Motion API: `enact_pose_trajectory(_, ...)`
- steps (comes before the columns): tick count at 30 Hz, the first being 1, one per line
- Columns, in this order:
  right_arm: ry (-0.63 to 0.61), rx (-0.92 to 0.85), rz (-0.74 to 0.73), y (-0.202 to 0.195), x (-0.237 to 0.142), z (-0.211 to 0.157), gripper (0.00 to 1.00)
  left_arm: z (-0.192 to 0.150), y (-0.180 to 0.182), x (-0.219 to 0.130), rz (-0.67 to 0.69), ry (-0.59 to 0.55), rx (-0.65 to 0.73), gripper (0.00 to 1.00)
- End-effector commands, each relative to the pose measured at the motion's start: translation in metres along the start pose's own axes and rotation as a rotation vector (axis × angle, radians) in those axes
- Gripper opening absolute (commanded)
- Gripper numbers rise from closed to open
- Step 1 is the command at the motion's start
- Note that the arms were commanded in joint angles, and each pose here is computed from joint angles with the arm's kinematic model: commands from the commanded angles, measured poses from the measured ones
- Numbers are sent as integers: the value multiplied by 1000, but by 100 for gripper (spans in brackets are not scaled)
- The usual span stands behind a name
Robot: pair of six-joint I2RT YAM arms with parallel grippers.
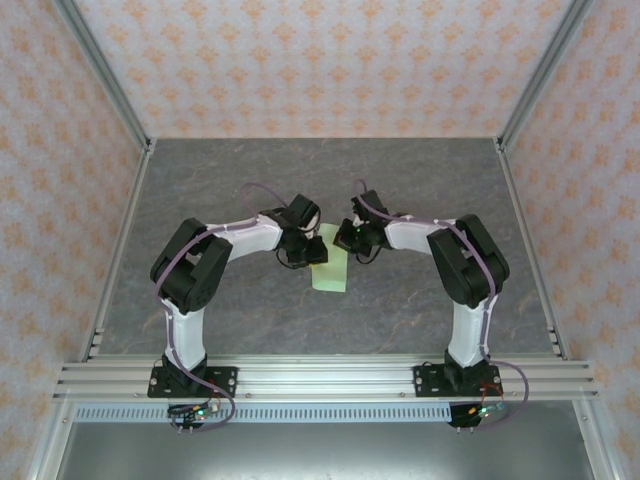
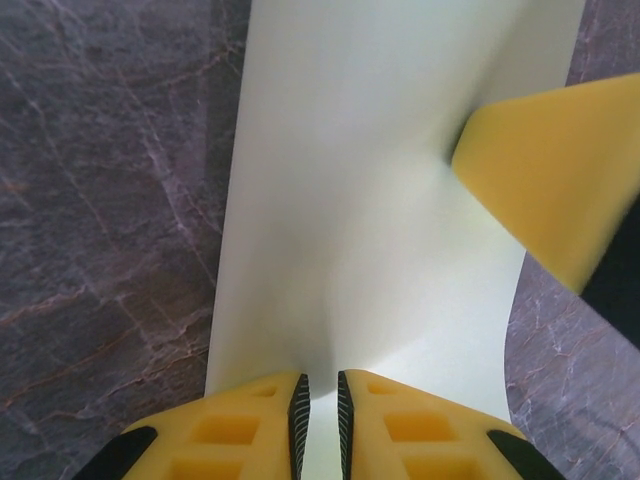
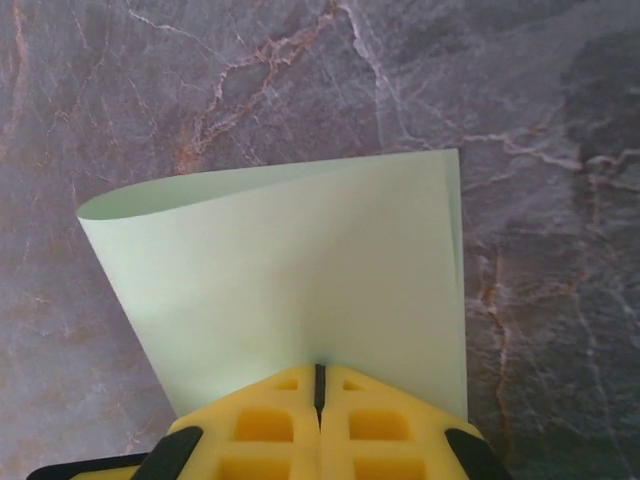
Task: Fold a paper plane with a square sheet of paper (fold left side to right side)
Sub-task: First fold the square sheet of paper in half at the center of the table.
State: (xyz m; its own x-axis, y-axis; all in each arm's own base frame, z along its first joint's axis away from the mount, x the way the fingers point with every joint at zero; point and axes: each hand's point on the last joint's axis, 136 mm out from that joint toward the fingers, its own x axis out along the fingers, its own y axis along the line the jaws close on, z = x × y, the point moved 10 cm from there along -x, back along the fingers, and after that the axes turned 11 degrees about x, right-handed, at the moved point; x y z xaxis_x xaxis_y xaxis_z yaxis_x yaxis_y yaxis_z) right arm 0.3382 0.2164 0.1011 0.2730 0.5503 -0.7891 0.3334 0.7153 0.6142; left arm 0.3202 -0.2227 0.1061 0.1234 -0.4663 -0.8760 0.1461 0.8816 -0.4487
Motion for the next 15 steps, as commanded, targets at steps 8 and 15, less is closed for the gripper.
enact_pose_trajectory(8,45,48,-243,-34,15,-9,0,-34,-4,2,7,56,67,19)
enact_pose_trajectory(15,50,57,-261,-38,17,-10,1,-54,-7,5,-21,77,85,20)
